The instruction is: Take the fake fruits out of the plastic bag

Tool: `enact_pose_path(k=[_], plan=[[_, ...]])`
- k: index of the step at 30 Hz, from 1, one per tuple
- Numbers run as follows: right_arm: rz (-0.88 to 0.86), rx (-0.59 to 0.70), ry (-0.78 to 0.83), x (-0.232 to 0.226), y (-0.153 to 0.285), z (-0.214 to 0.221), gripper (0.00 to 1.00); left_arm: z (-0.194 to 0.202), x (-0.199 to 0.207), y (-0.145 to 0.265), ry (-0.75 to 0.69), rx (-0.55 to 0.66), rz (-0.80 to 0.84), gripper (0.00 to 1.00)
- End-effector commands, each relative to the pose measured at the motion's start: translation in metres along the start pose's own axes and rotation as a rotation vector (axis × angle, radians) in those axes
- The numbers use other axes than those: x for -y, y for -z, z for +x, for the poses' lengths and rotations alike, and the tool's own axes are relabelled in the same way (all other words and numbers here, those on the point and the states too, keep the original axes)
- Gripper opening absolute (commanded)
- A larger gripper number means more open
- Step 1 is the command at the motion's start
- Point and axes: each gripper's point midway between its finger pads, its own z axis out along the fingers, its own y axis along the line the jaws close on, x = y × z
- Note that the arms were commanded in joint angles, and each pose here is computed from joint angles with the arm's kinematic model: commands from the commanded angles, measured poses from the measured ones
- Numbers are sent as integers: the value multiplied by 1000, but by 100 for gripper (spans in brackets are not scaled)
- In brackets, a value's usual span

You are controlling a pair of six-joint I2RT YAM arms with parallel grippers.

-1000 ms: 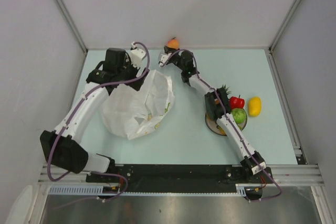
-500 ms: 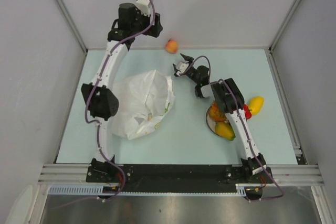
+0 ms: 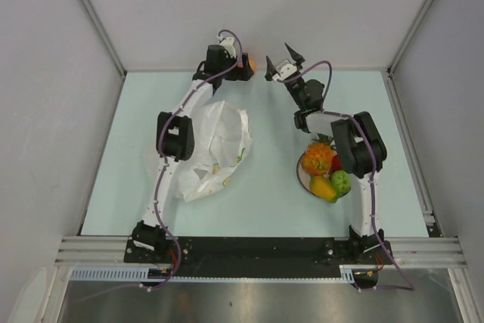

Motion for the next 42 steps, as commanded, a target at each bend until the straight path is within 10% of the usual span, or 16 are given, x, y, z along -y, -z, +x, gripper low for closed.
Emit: enact_pose_path(k=[1,8,16,23,33,42], plan=[[184,-55,-13,48,13,-22,76,-72,30,-4,14,269,93,100],[190,-178,-31,59,31,-17,76,-71,7,-17,140,361,-109,100],[136,-274,-43,59,38,-6,75,-50,16,-28,276,317,4,100],[84,-362,-14,61,48,8,74,34,-2,-47,707,162,-6,100],[35,-462,-18,47,60,26,73,25,-8,-68,876,278,-52,100],[21,-457,11,43,59,27,73,31,-19,-69,933,297,-149,47]])
